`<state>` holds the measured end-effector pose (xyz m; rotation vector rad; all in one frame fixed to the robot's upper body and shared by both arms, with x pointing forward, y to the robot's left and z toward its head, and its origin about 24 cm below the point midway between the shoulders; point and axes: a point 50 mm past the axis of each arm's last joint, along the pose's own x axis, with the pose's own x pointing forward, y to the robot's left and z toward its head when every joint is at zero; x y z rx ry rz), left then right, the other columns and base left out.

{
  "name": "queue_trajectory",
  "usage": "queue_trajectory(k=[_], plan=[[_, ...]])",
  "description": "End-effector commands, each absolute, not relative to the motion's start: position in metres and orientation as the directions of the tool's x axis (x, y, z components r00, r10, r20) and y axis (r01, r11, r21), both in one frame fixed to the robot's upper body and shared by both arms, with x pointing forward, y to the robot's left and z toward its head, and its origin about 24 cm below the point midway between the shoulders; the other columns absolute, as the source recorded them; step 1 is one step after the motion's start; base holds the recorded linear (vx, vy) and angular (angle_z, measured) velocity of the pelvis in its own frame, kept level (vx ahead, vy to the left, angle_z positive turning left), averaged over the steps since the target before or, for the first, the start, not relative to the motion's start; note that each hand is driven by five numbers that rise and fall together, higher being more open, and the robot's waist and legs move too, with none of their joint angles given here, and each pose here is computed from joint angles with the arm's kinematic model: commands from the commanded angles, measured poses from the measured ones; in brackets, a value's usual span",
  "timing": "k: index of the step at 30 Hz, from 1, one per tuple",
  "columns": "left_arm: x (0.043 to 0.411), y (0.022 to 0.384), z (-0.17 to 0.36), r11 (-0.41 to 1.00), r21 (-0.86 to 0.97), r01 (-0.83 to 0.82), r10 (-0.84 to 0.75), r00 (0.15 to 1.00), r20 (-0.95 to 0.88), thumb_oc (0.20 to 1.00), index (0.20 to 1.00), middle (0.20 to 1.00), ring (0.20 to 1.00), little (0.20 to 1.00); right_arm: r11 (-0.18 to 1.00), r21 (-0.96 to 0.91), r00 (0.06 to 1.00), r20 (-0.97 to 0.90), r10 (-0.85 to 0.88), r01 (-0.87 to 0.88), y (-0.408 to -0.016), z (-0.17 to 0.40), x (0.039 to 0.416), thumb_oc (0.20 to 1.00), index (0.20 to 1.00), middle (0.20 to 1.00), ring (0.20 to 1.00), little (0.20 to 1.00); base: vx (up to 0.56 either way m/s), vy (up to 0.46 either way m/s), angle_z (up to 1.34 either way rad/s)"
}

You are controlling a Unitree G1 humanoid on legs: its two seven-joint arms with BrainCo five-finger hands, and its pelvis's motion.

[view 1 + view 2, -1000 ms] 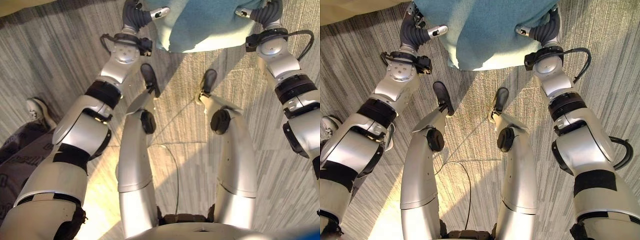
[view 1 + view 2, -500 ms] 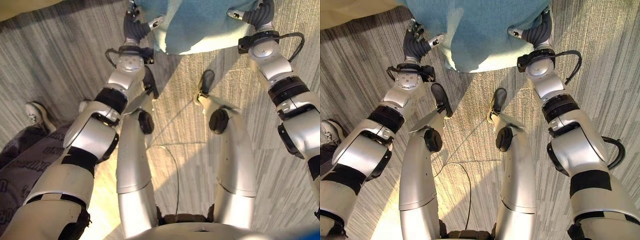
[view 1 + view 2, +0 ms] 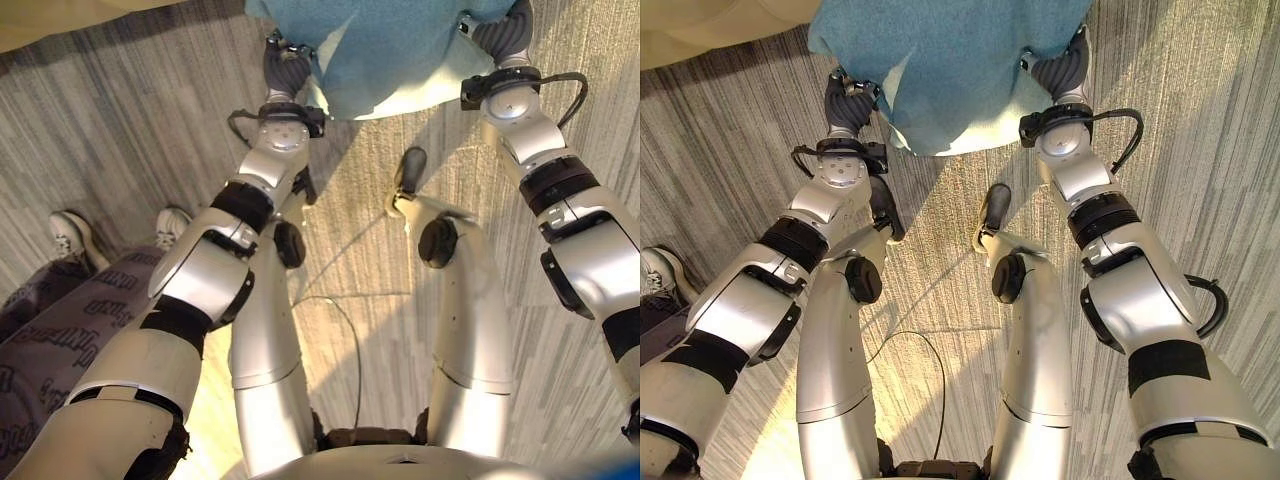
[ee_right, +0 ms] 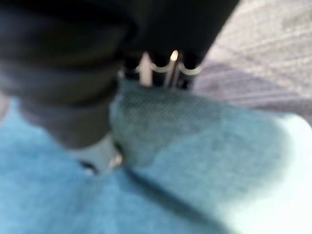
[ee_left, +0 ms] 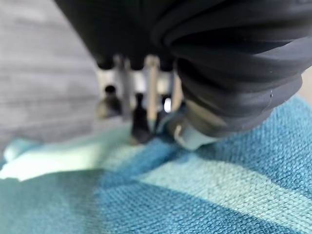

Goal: Pick up all the scattered cushions and arrange them neatly on the sofa.

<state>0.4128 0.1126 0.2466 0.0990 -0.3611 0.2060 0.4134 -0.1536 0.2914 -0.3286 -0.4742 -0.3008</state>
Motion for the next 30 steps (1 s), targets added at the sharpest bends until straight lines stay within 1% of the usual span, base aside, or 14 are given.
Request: queue_trajectory(k=[1,6,8,12,15,16,20,23,24,26,27,28,30], plan=[[0.398,0.062,0.235,0.999,0.038,-0.026,0.009,0.919,0.394,0.2,0.2,0.2,0.2,0.2,0.979,-0.205,0.677,0.722,0.145,0.009,-0.054,0.338,0.375,0.2,0.2,0.2,0.2,0.2,0.0,0.0,0.0],[0.392,0.054,0.234,0.999,-0.006,0.032,-0.026,0.913,0.407,0.2,0.2,0.2,0.2,0.2,0.984,-0.171,0.657,0.737,0.159,-0.046,-0.047,0.331,0.367,0.2,0.2,0.2,0.2,0.2,-0.02,0.014,-0.01],[0.387,0.051,0.238,0.997,-0.03,0.071,-0.051,0.9,0.433,0.2,0.2,0.2,0.2,0.2,0.98,-0.185,0.632,0.752,0.188,-0.071,-0.042,0.328,0.36,0.2,0.2,0.2,0.2,0.2,-0.07,0.059,0.01],[0.379,0.052,0.23,0.991,-0.055,0.121,-0.084,0.892,0.444,0.2,0.2,0.2,0.2,0.2,0.976,-0.205,0.613,0.762,0.209,-0.078,-0.044,0.316,0.351,0.2,0.2,0.2,0.2,0.2,-0.06,0.08,0.0],[0.373,0.057,0.223,0.989,-0.058,0.136,-0.095,0.885,0.455,0.2,0.2,0.2,0.2,0.2,0.972,-0.223,0.6,0.769,0.222,-0.074,-0.049,0.306,0.345,0.2,0.2,0.2,0.2,0.2,-0.07,0.121,-0.04],[0.365,0.065,0.216,0.987,-0.066,0.147,-0.098,0.875,0.475,0.2,0.2,0.2,0.2,0.2,0.971,-0.229,0.592,0.774,0.225,-0.07,-0.057,0.296,0.339,0.2,0.2,0.2,0.2,0.2,-0.06,0.13,-0.05],[0.357,0.079,0.201,0.99,-0.056,0.133,-0.091,0.876,0.474,0.2,0.2,0.2,0.2,0.2,0.952,-0.305,0.606,0.757,0.246,-0.005,-0.067,0.281,0.338,0.2,0.2,0.2,0.2,0.2,-0.04,0.098,0.11],[0.357,0.079,0.201,0.99,-0.056,0.133,-0.091,0.876,0.474,0.2,0.2,0.2,0.2,0.2,0.952,-0.305,0.606,0.757,0.246,-0.005,-0.067,0.281,0.338,0.2,0.2,0.2,0.2,0.2,0.0,0.012,0.13],[0.356,0.083,0.198,0.991,-0.047,0.126,-0.088,0.875,0.476,0.2,0.2,0.2,0.2,0.2,0.95,-0.311,0.617,0.748,0.244,0.001,-0.07,0.277,0.339,0.2,0.2,0.2,0.2,0.2,0.06,0.104,0.12],[0.345,0.104,0.162,0.993,-0.08,0.088,-0.049,0.913,0.404,0.2,0.2,0.2,0.2,0.2,0.958,-0.285,0.726,0.652,0.218,-0.032,-0.086,0.232,0.34,0.2,0.2,0.2,0.2,0.2,0.08,0.189,0.16],[0.345,0.104,0.162,0.993,-0.08,0.088,-0.049,0.913,0.405,0.2,0.2,0.2,0.2,0.2,0.958,-0.285,0.726,0.652,0.218,-0.032,-0.086,0.232,0.34,0.2,0.2,0.2,0.2,0.2,0.16,0.168,0.29],[0.339,0.113,0.142,0.994,-0.086,0.068,-0.033,0.934,0.355,0.2,0.2,0.2,0.2,0.2,0.959,-0.276,0.777,0.59,0.218,-0.06,-0.092,0.207,0.338,0.2,0.2,0.2,0.2,0.2,0.14,0.077,0.29],[0.336,0.117,0.135,0.994,-0.09,0.058,-0.024,0.942,0.335,0.2,0.2,0.2,0.2,0.2,0.96,-0.269,0.793,0.568,0.218,-0.071,-0.094,0.198,0.337,0.2,0.2,0.2,0.2,0.2,0.16,0.096,0.2]])
